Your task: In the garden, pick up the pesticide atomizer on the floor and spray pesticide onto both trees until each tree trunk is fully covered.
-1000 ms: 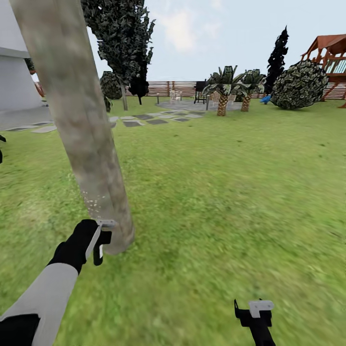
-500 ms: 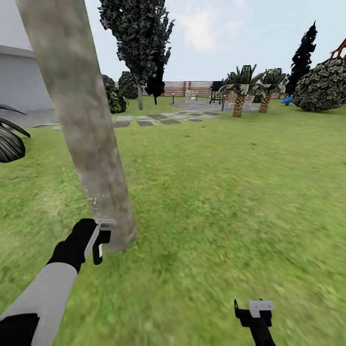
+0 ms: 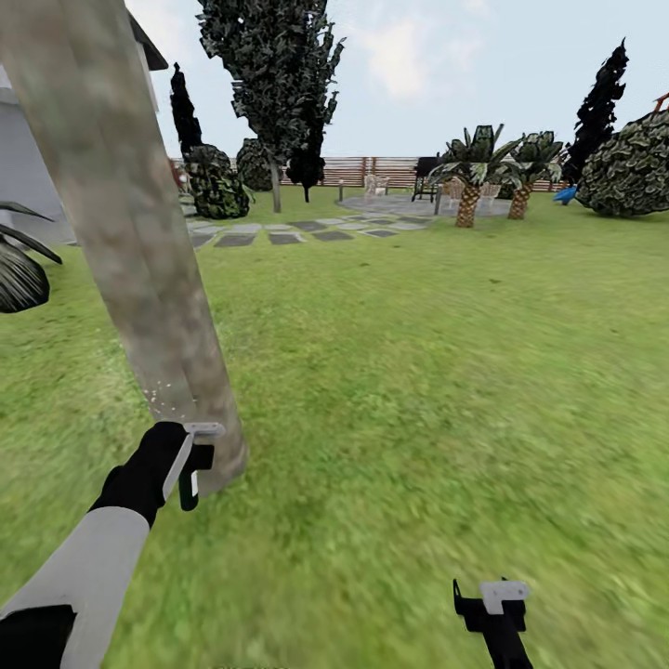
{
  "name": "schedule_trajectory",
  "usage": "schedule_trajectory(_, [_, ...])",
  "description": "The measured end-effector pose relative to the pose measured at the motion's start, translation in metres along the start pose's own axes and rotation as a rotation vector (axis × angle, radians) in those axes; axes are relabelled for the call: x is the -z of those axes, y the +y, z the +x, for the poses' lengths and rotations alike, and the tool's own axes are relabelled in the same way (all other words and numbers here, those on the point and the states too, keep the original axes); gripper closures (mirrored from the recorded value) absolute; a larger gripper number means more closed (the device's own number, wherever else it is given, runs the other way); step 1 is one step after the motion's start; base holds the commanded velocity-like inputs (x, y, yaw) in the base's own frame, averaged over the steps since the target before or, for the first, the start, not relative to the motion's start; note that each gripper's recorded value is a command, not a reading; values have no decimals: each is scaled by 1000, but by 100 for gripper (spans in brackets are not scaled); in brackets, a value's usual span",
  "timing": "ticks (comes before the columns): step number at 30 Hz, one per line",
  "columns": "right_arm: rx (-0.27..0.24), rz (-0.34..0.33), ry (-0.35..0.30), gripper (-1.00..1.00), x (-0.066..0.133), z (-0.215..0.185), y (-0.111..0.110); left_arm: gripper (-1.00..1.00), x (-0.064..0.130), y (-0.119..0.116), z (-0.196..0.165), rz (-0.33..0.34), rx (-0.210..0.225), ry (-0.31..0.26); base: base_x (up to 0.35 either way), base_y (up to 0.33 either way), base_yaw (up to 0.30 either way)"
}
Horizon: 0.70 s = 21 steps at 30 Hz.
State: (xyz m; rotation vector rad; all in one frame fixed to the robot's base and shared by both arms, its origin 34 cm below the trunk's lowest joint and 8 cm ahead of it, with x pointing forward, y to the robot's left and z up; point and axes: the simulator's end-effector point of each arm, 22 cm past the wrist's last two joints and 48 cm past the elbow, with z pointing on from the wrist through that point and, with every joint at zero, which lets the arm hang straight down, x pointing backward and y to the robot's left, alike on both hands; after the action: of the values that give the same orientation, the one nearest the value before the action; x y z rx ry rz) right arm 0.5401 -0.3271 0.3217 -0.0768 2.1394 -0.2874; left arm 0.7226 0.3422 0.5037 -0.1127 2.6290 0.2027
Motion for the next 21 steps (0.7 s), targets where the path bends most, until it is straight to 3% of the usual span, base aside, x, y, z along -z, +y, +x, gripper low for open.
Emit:
schedule_trajectory(13, [1,-1,0,-100,0,0,0,100,2,2,-4,-3,1,-4,17,-274,274])
schedule_trajectory(17, [0,-1,0,-100,0,0,0,100,5,-3,-6,7,2,16,80,-95,275])
schedule_trajectory(19, [1,-1,0,-100,0,0,0,100,12,-5,-16,11,4,17,7,-8,275])
schedule_trajectory(21, [0,0,0,-100,0,0,0,100,28,-6,-52,16,10,-28,1,-1,270])
